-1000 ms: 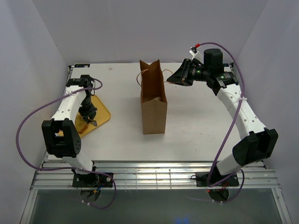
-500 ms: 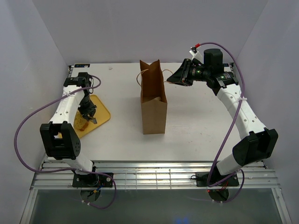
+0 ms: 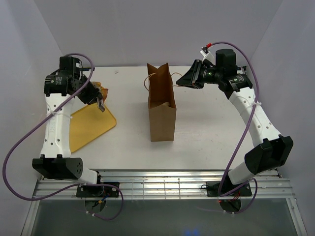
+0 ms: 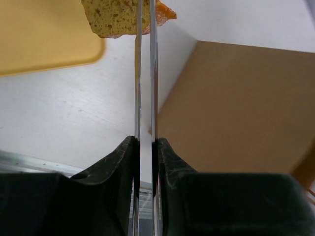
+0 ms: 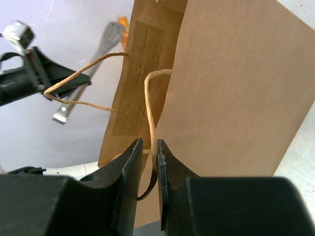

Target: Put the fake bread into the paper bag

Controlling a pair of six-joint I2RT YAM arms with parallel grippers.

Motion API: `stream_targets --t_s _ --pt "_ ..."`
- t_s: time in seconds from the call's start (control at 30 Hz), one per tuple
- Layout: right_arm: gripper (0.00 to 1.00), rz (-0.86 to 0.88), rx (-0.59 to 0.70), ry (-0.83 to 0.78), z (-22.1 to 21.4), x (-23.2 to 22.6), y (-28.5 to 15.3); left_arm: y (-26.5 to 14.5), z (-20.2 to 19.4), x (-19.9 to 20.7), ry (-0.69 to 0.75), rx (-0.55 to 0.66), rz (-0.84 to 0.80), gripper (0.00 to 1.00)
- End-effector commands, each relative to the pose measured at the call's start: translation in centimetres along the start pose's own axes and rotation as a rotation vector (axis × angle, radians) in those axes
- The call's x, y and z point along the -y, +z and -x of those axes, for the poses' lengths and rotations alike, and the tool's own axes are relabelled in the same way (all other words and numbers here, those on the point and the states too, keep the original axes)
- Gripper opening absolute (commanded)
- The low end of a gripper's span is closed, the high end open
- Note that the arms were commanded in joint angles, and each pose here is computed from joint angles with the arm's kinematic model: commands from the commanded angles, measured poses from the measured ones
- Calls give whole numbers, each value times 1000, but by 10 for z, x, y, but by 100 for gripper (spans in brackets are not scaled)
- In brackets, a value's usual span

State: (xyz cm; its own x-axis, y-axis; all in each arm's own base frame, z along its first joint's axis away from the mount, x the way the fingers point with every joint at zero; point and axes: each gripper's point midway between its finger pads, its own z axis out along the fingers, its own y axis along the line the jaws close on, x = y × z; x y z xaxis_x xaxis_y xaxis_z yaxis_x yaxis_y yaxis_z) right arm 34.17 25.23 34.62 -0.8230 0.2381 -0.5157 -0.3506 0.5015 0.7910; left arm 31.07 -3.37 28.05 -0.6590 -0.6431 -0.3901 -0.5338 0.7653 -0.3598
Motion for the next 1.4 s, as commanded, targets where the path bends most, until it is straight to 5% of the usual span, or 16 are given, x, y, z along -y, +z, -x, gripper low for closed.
stream_targets --t_s 0.0,0.13,0.33,0.53,0.97,1.37 --pt "24 -2 33 -50 14 -8 -7 -68 -5 60 29 -8 -369 0" --pt "24 -7 31 -54 17 -10 -9 -151 4 119 94 89 -774 0" --pt "24 -24 19 -61 15 -8 -11 -252 -22 156 193 50 -1257 0" --pt "24 -31 4 -65 13 -5 -11 -314 -39 160 302 9 -1483 0" --pt "24 -20 19 -72 21 -13 -12 -259 -79 155 239 -245 -1430 0" --pt "24 -30 32 -69 26 -13 -12 -190 -99 148 217 -296 -1228 0"
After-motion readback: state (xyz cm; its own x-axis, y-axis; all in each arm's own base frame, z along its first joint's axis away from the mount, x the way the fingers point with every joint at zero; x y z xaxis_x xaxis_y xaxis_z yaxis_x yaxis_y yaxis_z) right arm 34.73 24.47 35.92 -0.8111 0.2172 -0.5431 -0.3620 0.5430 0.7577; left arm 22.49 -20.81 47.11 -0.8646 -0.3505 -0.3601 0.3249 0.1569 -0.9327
